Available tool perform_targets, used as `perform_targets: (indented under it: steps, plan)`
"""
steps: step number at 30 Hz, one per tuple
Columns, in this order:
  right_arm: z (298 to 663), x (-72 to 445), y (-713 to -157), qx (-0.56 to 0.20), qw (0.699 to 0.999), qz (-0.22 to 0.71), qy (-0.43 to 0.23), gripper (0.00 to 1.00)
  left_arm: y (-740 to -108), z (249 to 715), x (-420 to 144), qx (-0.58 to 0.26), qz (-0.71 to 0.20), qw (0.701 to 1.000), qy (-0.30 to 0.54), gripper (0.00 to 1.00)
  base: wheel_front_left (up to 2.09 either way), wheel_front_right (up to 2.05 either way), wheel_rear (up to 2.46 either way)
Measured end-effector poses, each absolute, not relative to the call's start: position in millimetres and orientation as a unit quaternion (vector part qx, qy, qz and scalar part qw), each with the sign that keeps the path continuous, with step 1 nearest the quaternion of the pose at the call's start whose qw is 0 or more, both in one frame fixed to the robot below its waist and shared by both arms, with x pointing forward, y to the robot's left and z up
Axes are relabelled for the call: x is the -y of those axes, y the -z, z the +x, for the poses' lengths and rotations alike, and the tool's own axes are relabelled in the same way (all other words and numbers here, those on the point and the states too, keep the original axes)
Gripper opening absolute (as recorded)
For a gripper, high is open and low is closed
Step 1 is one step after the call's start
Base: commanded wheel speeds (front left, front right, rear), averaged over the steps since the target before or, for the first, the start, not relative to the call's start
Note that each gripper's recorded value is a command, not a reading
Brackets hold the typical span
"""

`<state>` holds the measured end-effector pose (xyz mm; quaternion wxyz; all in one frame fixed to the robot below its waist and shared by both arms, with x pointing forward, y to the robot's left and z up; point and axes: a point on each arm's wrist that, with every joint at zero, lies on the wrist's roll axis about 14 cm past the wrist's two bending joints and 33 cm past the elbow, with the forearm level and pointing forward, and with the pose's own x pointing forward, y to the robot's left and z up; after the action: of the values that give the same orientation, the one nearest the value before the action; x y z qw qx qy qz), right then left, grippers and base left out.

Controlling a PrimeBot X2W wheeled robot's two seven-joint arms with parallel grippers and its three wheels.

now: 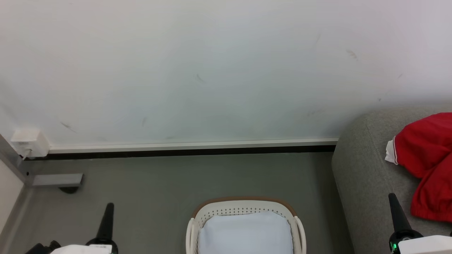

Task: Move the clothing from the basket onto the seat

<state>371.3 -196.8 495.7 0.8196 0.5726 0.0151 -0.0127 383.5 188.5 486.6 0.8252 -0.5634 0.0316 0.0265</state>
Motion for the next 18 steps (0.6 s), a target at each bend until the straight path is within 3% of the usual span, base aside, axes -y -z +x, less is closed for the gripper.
perform_targets:
  steps: [18]
  plan:
    - [379.3,199.1,-501.3,-0.008,0.778,0.628,0.010,0.00,-493.8,386.0,-192.1,-0.021,-0.628,0.778,-0.020,0.00,0.00,0.00,0.00]
